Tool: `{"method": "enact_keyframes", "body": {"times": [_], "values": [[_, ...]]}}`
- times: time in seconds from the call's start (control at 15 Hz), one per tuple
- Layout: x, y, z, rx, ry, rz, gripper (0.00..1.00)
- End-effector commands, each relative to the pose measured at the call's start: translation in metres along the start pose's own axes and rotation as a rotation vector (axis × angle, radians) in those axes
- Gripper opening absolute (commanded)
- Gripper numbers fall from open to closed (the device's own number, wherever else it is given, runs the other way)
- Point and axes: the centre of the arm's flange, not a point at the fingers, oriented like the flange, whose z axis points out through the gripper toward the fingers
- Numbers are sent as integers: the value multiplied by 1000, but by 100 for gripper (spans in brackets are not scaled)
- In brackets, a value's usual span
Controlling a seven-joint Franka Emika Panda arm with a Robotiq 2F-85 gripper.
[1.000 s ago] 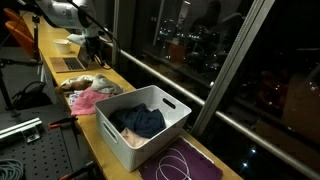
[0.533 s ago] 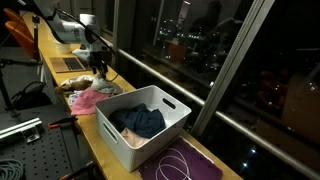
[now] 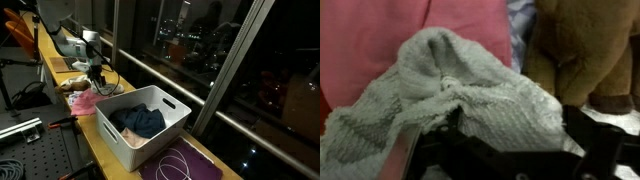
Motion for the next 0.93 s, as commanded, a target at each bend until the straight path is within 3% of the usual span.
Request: {"method": "enact_keyframes", "body": {"times": [0.0,0.13,0.2,0.27,0.87], "values": [[-5,2,37,20,-20,34,100],[-8,7,45,28,-23,53,100],[-10,10,49,31,-23,63,92],[-11,12,51,36,-21,73,74],[-16,66,33,0,5,146,9]]}}
